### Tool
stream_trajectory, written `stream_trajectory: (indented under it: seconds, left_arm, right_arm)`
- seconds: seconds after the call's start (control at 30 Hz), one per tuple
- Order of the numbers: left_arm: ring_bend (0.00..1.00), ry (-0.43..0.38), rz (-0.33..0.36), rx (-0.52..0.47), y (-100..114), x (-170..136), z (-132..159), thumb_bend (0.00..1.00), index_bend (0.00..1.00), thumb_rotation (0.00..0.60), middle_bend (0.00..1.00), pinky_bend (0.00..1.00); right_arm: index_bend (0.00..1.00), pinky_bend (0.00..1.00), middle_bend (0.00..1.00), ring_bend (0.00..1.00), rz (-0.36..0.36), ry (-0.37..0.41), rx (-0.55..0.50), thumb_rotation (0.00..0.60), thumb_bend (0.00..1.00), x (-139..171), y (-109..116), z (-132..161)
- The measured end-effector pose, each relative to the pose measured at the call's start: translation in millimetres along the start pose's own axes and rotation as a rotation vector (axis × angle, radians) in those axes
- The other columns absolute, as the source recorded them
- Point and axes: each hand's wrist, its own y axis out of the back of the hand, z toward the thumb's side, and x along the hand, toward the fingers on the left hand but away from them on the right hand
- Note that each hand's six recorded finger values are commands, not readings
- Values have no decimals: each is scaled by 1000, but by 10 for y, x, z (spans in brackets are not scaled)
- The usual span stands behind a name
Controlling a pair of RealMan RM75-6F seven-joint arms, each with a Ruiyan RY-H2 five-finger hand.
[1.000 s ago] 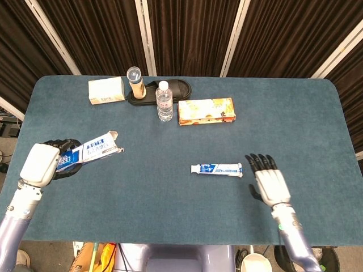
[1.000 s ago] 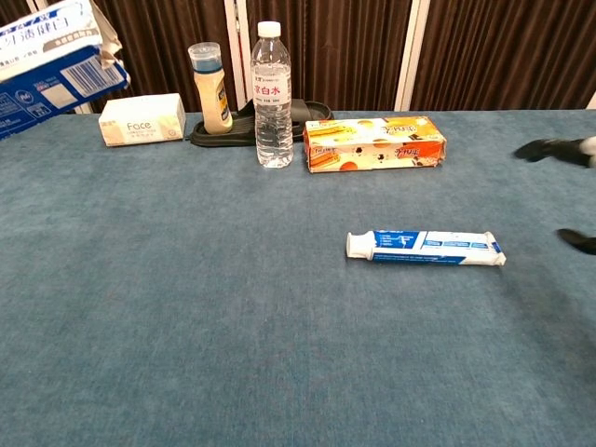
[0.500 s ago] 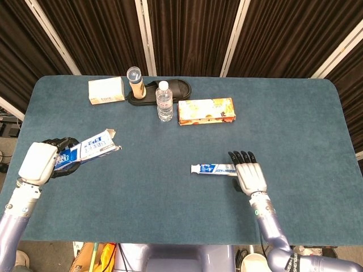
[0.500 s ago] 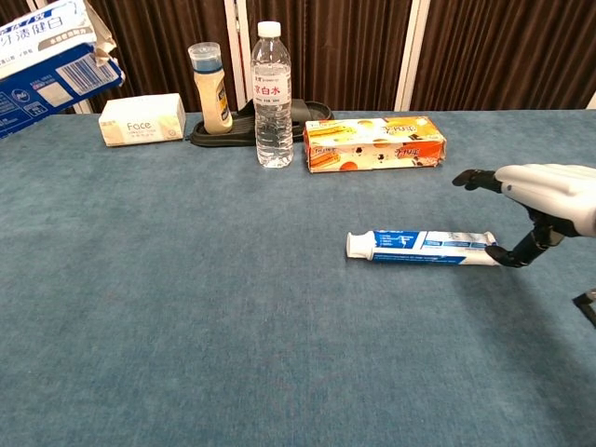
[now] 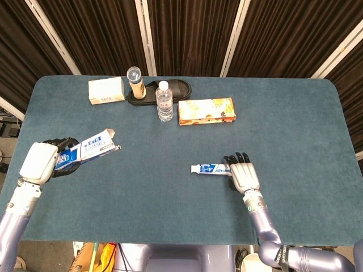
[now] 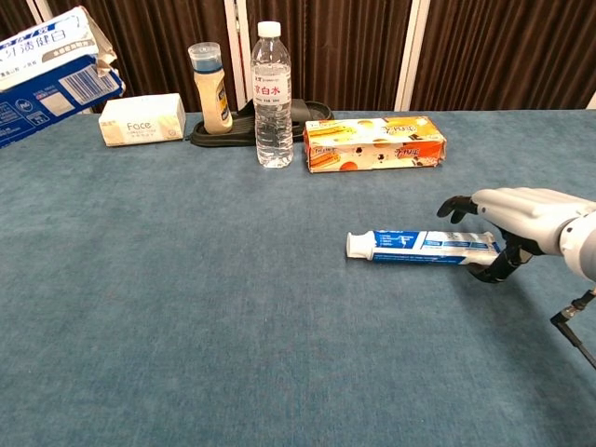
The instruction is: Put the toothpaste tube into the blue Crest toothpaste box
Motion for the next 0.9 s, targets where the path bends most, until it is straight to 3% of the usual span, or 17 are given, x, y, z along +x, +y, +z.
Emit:
stream_trajectory:
  seconds: [0.13,0.33,0.43,0.57,0.9]
  left_arm:
    - [532,3,3,-5,1,5,-9,335,382,600,559,582]
    - [532,3,4,-15,0,5,-11,335,383,600,561,582]
    - [532,2,5,-19,1,4,-4,335,384,600,563,582]
    - [532,0,3,-24,-3,0,4,335,384,600,564,582]
    - [532,-16,0,-46,-13,-7,57,335,386,600,566,582]
  right_arm:
    - [234,37,274,133,7,-11,10,600,426,-65,-73,-19]
    - [649,567,657,536,-28,-28,32,600,425,-123,-91,-77]
    - [785,674,765,644,-57,-25,38,600,427,-121,-88,-95]
    - [881,721,826,708,-89,-9,26,600,466,-80,-66,-92]
    - [892,728,834,716,-182,74,16,600,469,153,193,-64]
